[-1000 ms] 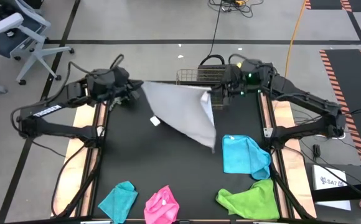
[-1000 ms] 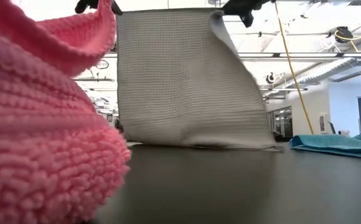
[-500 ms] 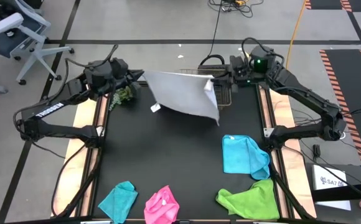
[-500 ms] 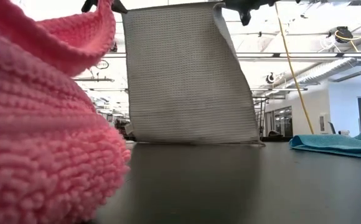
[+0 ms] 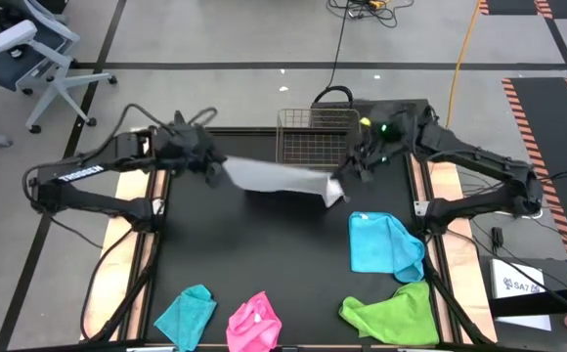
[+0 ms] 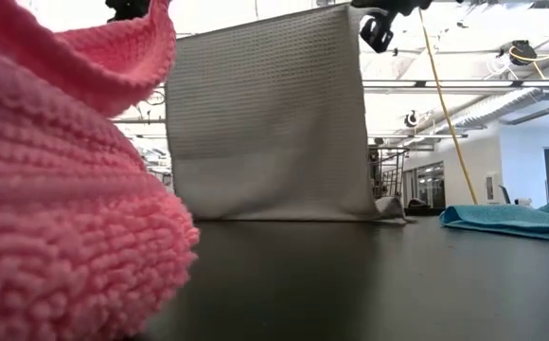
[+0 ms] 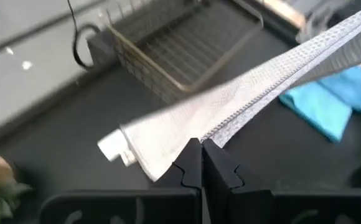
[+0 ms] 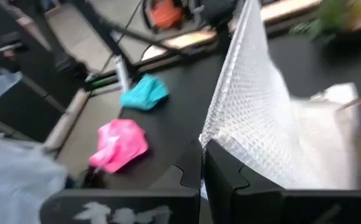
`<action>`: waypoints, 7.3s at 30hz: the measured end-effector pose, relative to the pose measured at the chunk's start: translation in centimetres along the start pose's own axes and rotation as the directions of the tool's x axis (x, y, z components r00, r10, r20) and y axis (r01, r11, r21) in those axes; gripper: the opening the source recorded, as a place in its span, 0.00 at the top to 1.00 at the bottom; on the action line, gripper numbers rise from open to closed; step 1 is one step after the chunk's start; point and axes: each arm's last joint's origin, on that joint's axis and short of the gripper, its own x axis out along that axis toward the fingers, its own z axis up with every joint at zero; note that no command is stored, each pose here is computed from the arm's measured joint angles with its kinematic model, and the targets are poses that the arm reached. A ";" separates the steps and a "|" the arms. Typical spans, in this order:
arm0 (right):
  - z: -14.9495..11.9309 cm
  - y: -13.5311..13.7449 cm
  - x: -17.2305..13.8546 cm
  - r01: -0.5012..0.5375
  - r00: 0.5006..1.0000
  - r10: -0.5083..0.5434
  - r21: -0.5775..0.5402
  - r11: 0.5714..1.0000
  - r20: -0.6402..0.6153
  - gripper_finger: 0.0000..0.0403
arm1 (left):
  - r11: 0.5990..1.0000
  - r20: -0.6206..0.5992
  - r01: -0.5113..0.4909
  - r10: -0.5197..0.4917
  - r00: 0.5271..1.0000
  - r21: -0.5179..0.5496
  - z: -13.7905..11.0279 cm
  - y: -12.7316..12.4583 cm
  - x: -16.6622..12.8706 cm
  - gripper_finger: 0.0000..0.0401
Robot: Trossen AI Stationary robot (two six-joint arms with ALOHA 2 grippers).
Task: Fold microfiber towels
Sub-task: Fold the gray towel
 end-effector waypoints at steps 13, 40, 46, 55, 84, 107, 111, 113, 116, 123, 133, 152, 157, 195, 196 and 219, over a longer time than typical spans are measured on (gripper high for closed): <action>-8.9 1.1 8.5 -0.223 0.973 0.231 0.228 0.948 -0.011 1.00 | 0.999 -0.418 -0.039 0.023 0.908 -0.030 -6.4 -5.2 4.5 1.00; -17.8 5.6 12.0 -0.264 0.926 0.363 0.511 0.818 -0.102 1.00 | 0.974 -0.510 -0.023 -0.098 0.855 -0.225 -11.4 -10.9 7.2 1.00; -18.5 5.9 12.6 -0.247 0.910 0.386 0.551 0.797 -0.151 1.00 | 0.968 -0.478 -0.026 -0.100 0.872 -0.249 -11.2 -11.1 7.2 1.00; -17.7 2.9 12.3 -0.177 0.956 0.265 0.470 0.865 -0.127 1.00 | 0.973 -0.403 -0.147 0.065 0.913 -0.176 -9.9 -8.9 8.3 1.00; -16.6 -6.1 6.3 0.215 0.976 -0.187 0.352 0.911 -0.111 1.00 | 0.964 -0.374 -0.261 0.262 0.889 0.055 -6.2 -3.5 16.4 1.00; -18.1 -8.7 4.3 0.505 0.853 -0.464 0.153 0.849 -0.241 1.00 | 0.959 -0.346 -0.262 0.284 0.894 0.108 -6.7 -3.1 21.5 1.00; -18.3 -8.7 4.2 0.515 0.841 -0.471 0.125 0.848 -0.267 1.00 | 0.954 -0.338 -0.278 0.301 0.892 0.115 -6.6 -2.8 21.9 1.00; -18.4 -8.7 4.2 0.535 0.825 -0.492 0.102 0.839 -0.276 1.00 | 0.950 -0.322 -0.290 0.312 0.894 0.118 -6.5 -2.7 21.9 1.00; -18.3 -8.8 4.1 0.543 0.820 -0.504 0.092 0.834 -0.270 1.00 | 0.943 -0.308 -0.309 0.331 0.892 0.119 -6.2 -2.3 22.1 1.00; -18.2 -8.8 4.2 0.547 0.817 -0.516 0.066 0.835 -0.257 0.99 | 0.939 -0.312 -0.318 0.345 0.885 0.135 -6.0 -1.7 22.1 0.98; -19.0 -9.1 3.7 0.676 0.692 -0.640 -0.011 0.737 -0.334 0.83 | 0.861 -0.359 -0.461 0.509 0.783 0.216 -6.4 0.5 21.6 0.81; -17.9 -5.3 6.6 0.449 0.880 -0.426 0.078 0.890 -0.213 0.89 | 0.958 -0.415 -0.256 0.288 0.863 0.132 -7.7 -4.0 19.6 0.87; -18.2 -4.0 7.6 0.407 0.897 -0.378 0.095 0.908 -0.230 0.98 | 0.959 -0.388 -0.242 0.282 0.877 0.151 -9.2 -6.0 19.3 0.99; -21.8 -1.0 13.2 0.337 0.887 -0.275 0.111 0.935 -0.372 1.00 | 0.961 -0.506 -0.245 0.277 0.817 0.130 -18.3 -8.3 17.9 1.00; -21.8 -0.8 13.3 0.334 0.887 -0.270 0.115 0.936 -0.374 1.00 | 0.963 -0.512 -0.241 0.270 0.816 0.123 -18.5 -8.4 17.7 1.00; -18.4 0.7 10.8 0.244 0.966 -0.223 0.172 0.954 -0.133 0.96 | 0.942 -0.484 -0.297 0.334 0.809 0.153 -16.2 -11.3 13.5 1.00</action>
